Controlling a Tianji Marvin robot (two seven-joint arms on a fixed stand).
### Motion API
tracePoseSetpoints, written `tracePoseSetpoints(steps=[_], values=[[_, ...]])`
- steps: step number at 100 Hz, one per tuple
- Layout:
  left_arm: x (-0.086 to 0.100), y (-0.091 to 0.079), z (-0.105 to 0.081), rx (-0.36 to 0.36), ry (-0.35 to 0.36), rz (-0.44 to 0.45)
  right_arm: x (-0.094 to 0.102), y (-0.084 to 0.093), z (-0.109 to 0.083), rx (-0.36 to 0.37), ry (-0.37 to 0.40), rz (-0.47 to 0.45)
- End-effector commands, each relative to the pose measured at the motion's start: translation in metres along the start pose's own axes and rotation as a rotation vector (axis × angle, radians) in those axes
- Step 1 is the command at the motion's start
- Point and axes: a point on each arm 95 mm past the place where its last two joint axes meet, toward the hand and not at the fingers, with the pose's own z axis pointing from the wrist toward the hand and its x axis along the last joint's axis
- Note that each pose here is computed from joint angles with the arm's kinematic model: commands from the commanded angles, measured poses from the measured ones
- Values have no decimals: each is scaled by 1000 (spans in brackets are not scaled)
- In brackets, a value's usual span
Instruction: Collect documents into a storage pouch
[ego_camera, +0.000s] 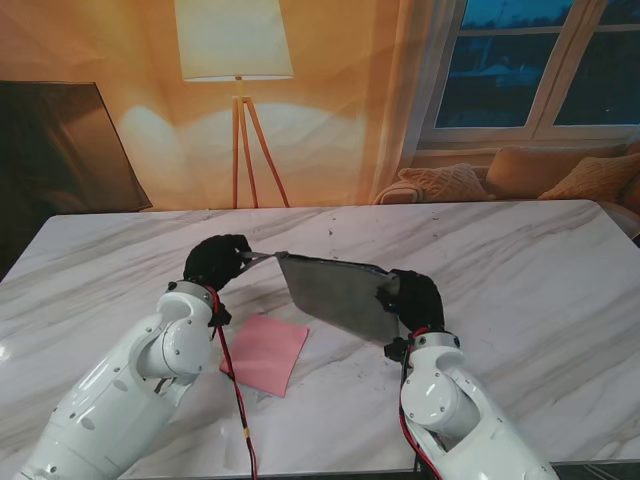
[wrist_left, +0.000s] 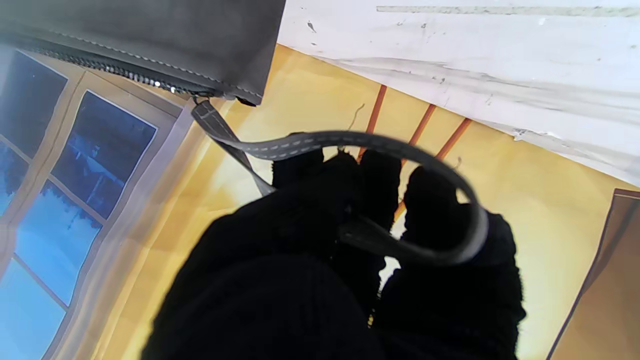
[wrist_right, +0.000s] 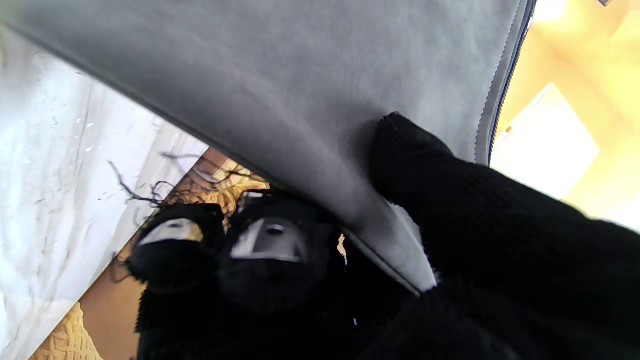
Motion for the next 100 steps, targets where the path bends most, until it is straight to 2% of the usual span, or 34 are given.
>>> tracePoseSetpoints(steps=[1, 14, 25, 37, 55, 68, 100], values=[[7, -4, 3, 3, 17, -8, 5, -1, 2, 1, 19, -1], [5, -3, 2, -6, 18, -2, -1, -7, 4, 14, 30, -7], [0, 1, -5, -82, 7, 24, -5, -14, 4, 31, 32, 1], [-5, 1, -10, -132, 2, 51, -7, -21, 4, 66, 35, -6], [-5, -7, -13, -121, 17, 77, -10, -26, 0, 103, 49, -9], [-3, -9, -12, -122, 39, 89, -9, -26, -3, 113, 64, -3], [13, 5, 4, -253, 117, 68, -5, -22, -6, 117, 88, 6]])
